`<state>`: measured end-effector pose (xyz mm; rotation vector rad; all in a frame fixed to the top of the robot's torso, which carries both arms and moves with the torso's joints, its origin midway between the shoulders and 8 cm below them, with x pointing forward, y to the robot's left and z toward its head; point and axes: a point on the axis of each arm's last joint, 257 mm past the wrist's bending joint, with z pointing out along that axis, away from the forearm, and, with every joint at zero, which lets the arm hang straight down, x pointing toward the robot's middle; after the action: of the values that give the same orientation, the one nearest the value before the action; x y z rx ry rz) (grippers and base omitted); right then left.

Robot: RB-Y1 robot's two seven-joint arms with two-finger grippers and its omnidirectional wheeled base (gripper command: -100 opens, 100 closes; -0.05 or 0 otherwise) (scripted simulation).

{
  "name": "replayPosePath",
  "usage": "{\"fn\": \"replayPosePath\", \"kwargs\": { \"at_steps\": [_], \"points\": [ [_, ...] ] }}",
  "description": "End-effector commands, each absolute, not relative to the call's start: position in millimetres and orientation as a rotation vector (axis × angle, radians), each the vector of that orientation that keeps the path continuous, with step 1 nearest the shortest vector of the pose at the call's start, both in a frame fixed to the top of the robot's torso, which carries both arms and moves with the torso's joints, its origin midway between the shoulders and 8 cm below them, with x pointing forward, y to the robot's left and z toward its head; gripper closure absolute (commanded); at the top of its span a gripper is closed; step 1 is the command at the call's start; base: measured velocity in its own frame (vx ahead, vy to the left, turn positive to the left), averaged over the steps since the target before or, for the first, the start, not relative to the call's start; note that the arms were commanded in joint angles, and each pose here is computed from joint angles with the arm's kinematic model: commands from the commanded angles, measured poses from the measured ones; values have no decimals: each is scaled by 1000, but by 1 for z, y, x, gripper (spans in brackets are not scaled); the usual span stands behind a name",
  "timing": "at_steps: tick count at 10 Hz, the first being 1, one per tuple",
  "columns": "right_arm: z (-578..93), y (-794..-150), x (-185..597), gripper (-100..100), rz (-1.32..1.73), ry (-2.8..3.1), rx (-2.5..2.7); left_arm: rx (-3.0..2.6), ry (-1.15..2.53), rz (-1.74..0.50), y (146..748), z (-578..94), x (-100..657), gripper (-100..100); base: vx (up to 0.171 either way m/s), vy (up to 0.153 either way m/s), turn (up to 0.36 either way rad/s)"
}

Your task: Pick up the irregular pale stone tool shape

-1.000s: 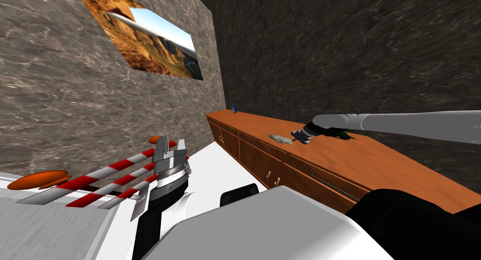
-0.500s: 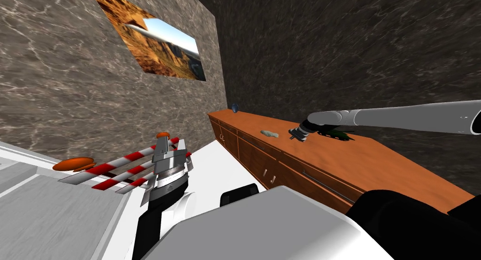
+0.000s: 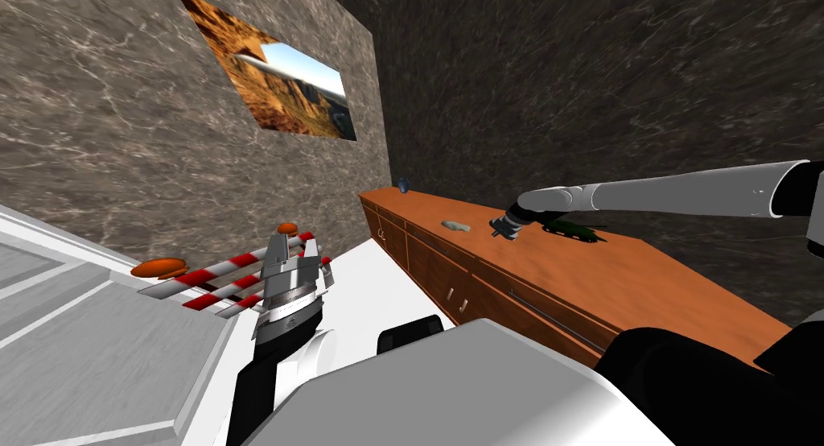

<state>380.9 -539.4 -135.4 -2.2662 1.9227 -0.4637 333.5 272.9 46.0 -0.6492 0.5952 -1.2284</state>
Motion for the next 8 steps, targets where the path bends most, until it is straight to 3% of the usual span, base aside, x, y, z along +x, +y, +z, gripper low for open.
{"fn": "replayPosePath", "kwargs": {
  "at_steps": [1,8],
  "points": [
    [-132,-531,388,100,-472,1930,-2252,-649,595,-1228,273,46,333,0,-98,-92,88],
    [-131,-499,409,100,-470,2005,-2178,-649,595,-1228,273,46,333,0,-70,-70,66]
  ]
}}
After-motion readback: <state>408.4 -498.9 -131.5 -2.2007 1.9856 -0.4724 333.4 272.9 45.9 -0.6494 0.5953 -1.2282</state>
